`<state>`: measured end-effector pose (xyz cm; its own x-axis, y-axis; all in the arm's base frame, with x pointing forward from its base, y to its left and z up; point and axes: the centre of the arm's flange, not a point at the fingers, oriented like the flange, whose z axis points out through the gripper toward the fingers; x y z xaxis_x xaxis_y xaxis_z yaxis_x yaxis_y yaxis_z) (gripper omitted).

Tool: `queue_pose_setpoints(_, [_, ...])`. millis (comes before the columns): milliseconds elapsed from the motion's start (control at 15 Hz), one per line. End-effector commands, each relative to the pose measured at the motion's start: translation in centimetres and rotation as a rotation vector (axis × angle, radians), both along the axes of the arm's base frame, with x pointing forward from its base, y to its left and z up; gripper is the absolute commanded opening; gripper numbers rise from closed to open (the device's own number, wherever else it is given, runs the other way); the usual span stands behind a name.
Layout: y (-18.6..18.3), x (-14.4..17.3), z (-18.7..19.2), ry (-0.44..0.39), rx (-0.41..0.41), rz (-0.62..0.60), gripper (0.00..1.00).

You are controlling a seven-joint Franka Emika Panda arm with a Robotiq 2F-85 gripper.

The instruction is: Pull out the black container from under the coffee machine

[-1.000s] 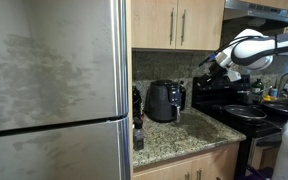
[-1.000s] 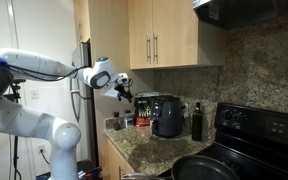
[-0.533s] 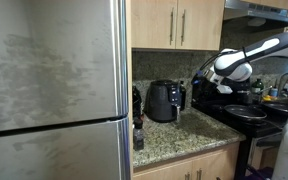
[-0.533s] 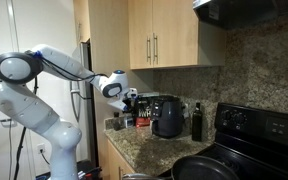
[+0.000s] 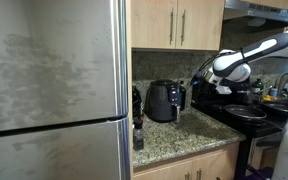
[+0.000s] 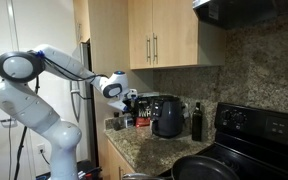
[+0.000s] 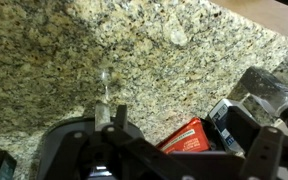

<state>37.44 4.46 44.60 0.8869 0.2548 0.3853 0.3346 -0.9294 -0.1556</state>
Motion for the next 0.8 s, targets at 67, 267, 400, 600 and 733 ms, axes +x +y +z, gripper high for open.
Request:
queue_pose_setpoints(67, [1.1,4.8,-3.3,-0.015,-0.059,-0.072,1.0])
queue_pose_setpoints(267, [1.4,6.7,-4.4,-0.106,-0.121,-0.139,1.0])
queue_pose_setpoints(400, [1.3,5.9,-4.0,-0.147,-0.154,-0.169,1.0])
queue_pose_setpoints(600, [1.1,5.8,-4.4,-0.13,-0.133,-0.151,1.0])
queue_pose_setpoints(733, [0.8,7.1,-5.0,-0.111,-0.113,-0.16,1.0])
